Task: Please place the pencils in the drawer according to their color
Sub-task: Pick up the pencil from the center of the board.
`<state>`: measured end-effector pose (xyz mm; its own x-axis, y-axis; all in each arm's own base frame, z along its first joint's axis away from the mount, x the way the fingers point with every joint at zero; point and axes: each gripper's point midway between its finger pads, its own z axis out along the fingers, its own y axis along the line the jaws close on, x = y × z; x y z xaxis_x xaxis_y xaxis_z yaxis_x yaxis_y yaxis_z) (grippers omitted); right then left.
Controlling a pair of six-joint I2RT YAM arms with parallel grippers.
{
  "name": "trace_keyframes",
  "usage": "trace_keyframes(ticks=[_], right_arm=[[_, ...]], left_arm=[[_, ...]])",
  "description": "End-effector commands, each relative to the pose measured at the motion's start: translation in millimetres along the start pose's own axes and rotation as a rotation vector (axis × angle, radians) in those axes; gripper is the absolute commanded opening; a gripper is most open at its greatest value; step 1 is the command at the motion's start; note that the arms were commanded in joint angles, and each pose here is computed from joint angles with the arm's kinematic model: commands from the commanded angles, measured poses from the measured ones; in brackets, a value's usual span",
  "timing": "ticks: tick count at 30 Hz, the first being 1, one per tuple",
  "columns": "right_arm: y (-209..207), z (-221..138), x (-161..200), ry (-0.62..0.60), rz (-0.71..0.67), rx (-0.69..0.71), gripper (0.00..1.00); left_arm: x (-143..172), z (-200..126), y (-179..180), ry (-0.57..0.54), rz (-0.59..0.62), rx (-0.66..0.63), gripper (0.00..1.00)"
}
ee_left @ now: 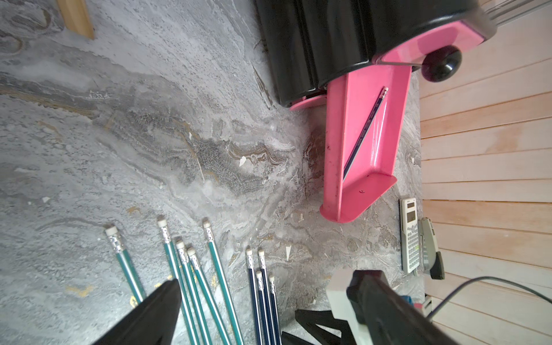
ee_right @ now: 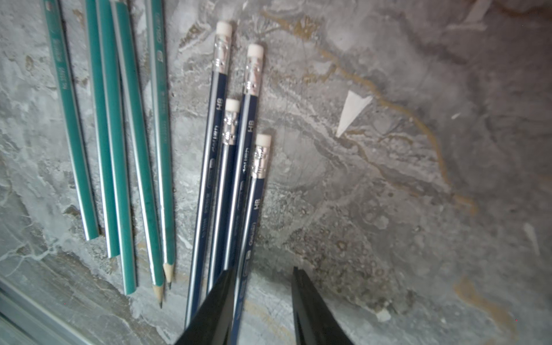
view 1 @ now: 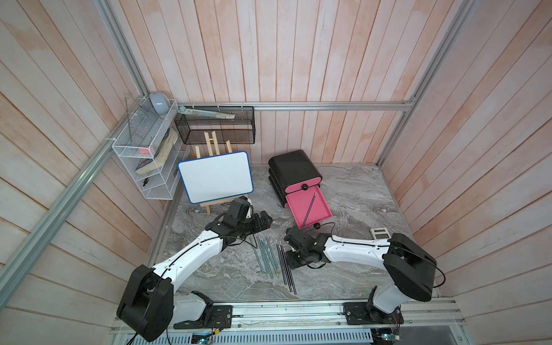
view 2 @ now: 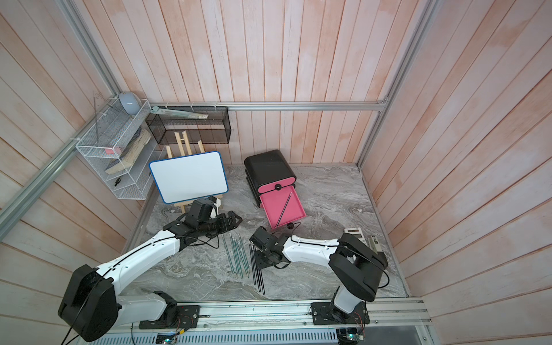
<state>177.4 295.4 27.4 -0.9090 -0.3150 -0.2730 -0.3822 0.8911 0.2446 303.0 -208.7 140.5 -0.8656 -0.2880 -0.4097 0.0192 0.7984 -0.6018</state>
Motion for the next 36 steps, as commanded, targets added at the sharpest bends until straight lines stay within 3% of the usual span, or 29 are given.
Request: trace_keyframes(ticks=[1,21,36], right_arm=[[-1.8,-0.1,-3.2,-0.004,-0.016,0.037,0.36],[-8.3,17.8,2.2,0.048,-0.032,0.088,0.32],[-40.3,4.2,5.9,0.016,-0.054,0.254,0.30]], left_arm=[[-3.5,-4.1,-2.6,-0.025,0.007,0.023,1.00],[-6.7,-8.6,-7.8,-0.043,0.016,0.045,1.00],[-8.0,-8.6,-10.6,-0.045,0.017,0.057,1.00]])
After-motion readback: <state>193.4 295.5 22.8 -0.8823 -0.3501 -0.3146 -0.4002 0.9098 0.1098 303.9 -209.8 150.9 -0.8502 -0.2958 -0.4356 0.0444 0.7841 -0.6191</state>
